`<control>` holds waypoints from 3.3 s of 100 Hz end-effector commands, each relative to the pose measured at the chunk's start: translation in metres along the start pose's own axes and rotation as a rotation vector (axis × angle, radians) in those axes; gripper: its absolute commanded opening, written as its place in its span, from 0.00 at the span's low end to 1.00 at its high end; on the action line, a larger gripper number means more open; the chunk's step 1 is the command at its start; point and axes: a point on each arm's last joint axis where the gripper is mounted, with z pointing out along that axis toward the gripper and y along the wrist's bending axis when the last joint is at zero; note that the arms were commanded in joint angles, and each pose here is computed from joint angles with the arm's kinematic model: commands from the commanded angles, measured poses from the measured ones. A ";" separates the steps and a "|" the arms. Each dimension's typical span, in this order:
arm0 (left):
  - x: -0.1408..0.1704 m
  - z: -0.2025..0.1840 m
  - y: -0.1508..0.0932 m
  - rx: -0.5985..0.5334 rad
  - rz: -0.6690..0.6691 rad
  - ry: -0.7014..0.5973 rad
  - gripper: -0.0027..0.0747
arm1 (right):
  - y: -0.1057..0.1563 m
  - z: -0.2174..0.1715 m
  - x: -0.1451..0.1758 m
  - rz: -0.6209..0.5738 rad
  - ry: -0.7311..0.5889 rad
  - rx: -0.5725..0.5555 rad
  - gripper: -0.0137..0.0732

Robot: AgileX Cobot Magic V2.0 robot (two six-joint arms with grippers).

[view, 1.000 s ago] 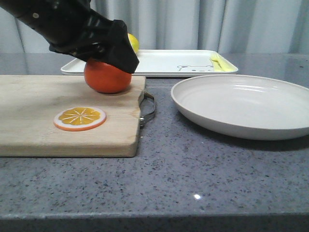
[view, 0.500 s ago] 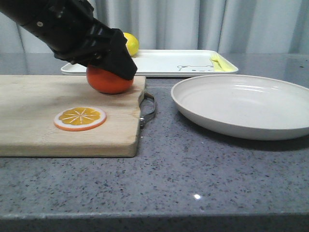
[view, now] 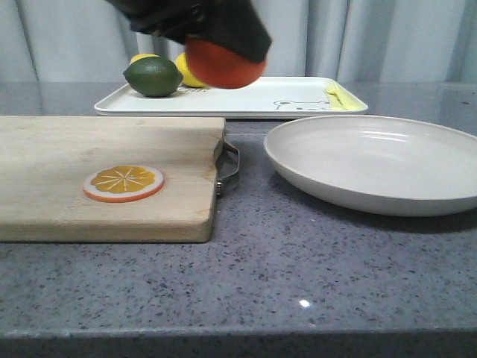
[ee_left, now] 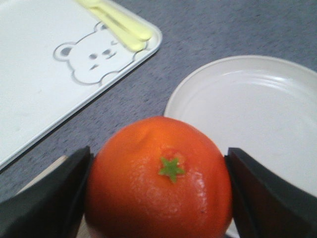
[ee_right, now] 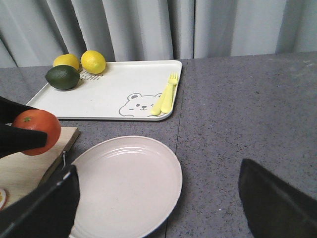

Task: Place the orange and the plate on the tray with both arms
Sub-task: 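Lift the orange with the left gripper and lower it onto the white plate, then open the left gripper and raise it away from the orange, then move the right gripper to the plate rim farthest from the cutting board and grasp it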

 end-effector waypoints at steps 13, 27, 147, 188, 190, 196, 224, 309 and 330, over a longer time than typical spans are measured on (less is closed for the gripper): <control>-0.035 0.007 -0.040 0.021 0.042 -0.158 0.27 | 0.002 0.001 -0.012 0.000 -0.068 -0.012 0.90; -0.033 0.030 -0.059 0.071 0.061 -0.130 0.27 | 0.002 0.001 -0.012 0.000 -0.067 -0.011 0.90; -0.026 0.069 -0.068 0.102 0.046 -0.082 0.74 | 0.002 0.001 -0.010 0.000 -0.048 -0.010 0.90; -0.041 0.005 -0.058 -0.020 0.034 -0.253 0.74 | 0.001 0.001 -0.007 0.000 -0.014 -0.007 0.90; -0.039 0.001 -0.058 -0.030 0.033 -0.260 0.74 | 0.001 0.001 -0.007 0.000 -0.011 -0.007 0.90; -0.036 -0.014 -0.055 -0.059 0.031 -0.287 0.74 | 0.001 0.001 -0.006 0.000 -0.006 -0.007 0.90; 0.001 -0.077 -0.032 -0.168 0.006 -0.321 0.74 | 0.001 0.001 -0.005 0.000 0.000 -0.006 0.90; 0.085 -0.163 0.015 -0.462 -0.089 -0.330 0.74 | 0.005 0.014 -0.006 0.062 0.045 -0.048 0.90; 0.085 -0.162 0.015 -0.462 -0.090 -0.323 0.74 | 0.000 0.068 -0.012 0.102 0.127 -0.018 0.90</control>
